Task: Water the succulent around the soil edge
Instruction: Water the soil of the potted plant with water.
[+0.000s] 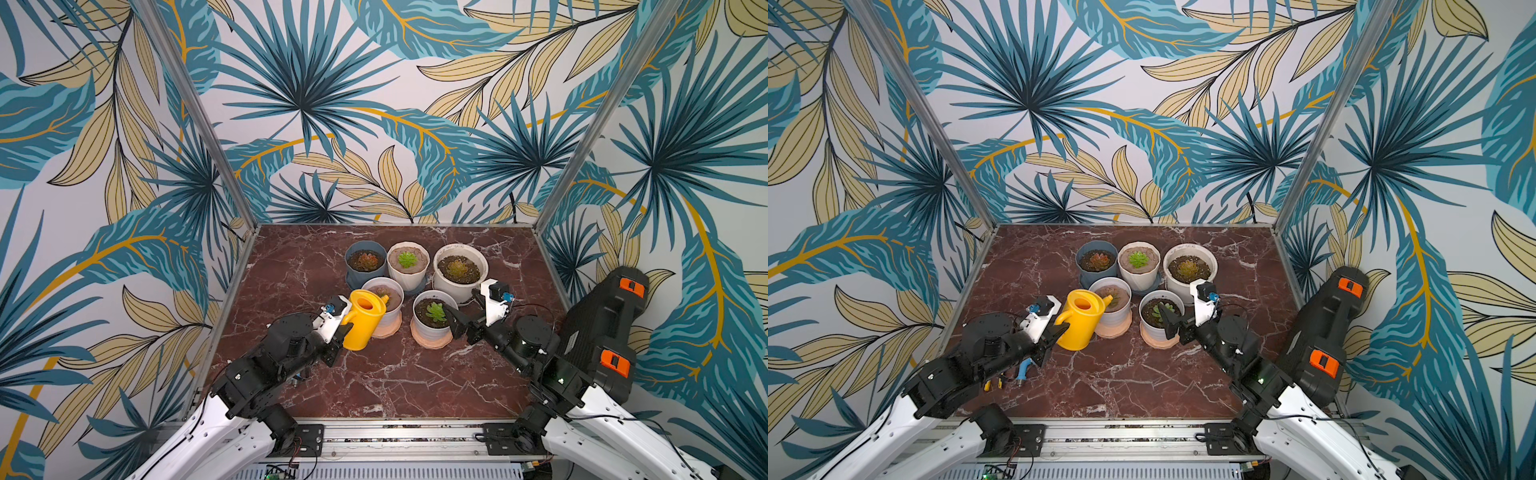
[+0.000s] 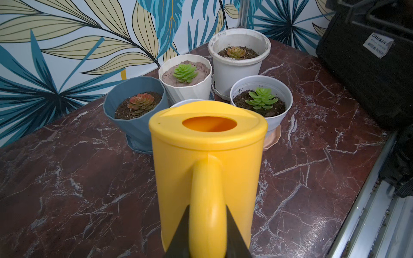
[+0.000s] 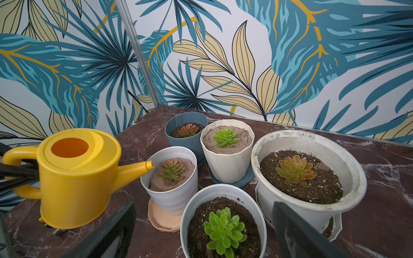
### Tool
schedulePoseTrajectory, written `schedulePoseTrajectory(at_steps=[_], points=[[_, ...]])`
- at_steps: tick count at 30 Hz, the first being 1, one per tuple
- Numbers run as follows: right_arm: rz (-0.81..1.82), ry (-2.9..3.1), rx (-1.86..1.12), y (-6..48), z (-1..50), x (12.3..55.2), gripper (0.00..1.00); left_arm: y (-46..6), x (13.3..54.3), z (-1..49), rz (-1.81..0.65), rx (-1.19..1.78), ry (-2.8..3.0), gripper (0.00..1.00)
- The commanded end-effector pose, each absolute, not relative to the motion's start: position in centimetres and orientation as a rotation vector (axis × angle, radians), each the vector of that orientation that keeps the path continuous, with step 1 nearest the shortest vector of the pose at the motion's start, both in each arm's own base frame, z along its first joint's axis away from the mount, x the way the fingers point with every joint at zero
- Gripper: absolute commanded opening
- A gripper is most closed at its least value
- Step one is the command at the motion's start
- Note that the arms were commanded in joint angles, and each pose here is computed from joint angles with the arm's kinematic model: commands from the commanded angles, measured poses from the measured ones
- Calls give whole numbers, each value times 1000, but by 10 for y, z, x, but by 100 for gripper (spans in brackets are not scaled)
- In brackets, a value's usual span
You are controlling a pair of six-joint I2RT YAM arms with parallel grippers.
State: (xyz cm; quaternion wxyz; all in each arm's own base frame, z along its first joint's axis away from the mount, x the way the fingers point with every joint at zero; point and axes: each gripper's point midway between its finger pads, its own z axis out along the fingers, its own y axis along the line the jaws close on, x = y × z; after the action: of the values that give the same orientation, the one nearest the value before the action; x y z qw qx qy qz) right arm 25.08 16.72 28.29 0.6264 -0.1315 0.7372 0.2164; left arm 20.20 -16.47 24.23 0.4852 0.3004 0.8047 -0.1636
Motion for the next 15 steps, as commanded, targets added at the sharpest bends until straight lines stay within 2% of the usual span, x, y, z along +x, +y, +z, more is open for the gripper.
schedulePoseTrajectory(at_steps=[1, 15], points=[[480, 1676, -313, 167, 281, 251, 99, -170, 206, 271, -417, 734, 1888, 0], [476, 1681, -324, 168, 280, 251, 100, -186, 218, 270, -404, 809, 1944, 0]])
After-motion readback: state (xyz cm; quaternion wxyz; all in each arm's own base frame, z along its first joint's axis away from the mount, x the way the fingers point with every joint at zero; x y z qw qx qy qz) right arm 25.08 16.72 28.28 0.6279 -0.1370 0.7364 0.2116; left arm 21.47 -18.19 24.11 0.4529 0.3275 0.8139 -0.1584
